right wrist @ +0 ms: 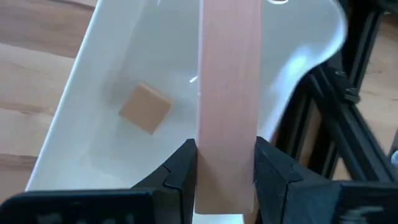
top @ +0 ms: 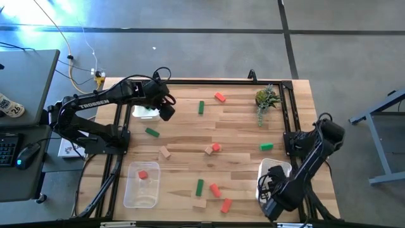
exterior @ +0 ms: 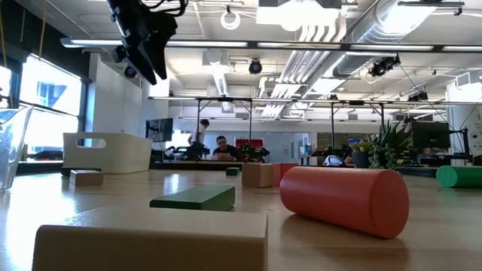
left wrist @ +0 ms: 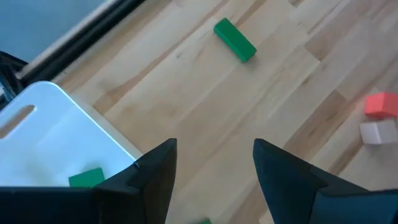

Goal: Sort & place blocks by color
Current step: Put the brown block into the bottom white bin, then put the green block into the top white bin

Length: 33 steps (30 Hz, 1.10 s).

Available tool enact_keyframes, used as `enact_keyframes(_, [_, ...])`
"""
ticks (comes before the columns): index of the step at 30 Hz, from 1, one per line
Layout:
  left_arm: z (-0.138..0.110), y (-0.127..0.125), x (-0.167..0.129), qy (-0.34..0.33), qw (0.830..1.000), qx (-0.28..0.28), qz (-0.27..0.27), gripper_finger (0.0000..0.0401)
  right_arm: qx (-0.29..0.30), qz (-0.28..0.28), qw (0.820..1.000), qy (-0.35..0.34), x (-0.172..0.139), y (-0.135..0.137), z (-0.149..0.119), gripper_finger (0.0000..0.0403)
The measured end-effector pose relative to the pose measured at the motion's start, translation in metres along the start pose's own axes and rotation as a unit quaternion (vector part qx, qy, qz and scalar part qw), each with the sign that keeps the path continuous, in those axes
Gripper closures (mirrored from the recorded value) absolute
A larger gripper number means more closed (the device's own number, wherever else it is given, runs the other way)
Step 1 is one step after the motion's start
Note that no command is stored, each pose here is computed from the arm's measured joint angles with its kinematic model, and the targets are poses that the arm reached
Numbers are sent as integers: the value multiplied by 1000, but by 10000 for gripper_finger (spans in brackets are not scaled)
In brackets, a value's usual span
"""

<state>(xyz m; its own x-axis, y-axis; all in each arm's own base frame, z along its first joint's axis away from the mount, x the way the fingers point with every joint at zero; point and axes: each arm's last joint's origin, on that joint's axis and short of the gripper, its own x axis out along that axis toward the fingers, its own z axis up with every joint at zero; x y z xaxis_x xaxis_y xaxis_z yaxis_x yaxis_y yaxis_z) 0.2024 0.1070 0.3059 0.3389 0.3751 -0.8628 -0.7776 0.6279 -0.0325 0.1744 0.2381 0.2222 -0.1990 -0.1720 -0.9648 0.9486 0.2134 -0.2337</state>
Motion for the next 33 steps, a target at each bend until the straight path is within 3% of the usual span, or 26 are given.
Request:
enact_keyframes(4, [-5, -1, -1, 24, 1000, 7, -6, 203, -7, -11, 1000, -10, 9, 7, -4, 300])
enact_keyframes(11, [-24, -8, -3, 91, 995, 37, 12, 203, -14, -19, 1000, -15, 13, 11, -4, 232])
enact_keyframes(19, [-32, -19, -6, 100, 993, 65, 3, 203, -16, -16, 999, -23, 13, 10, -3, 199])
enact_keyframes(33, [-10, -32, -5, -26, 998, -34, -38, 203, -5, 51, 997, -61, -21, -13, 27, 197])
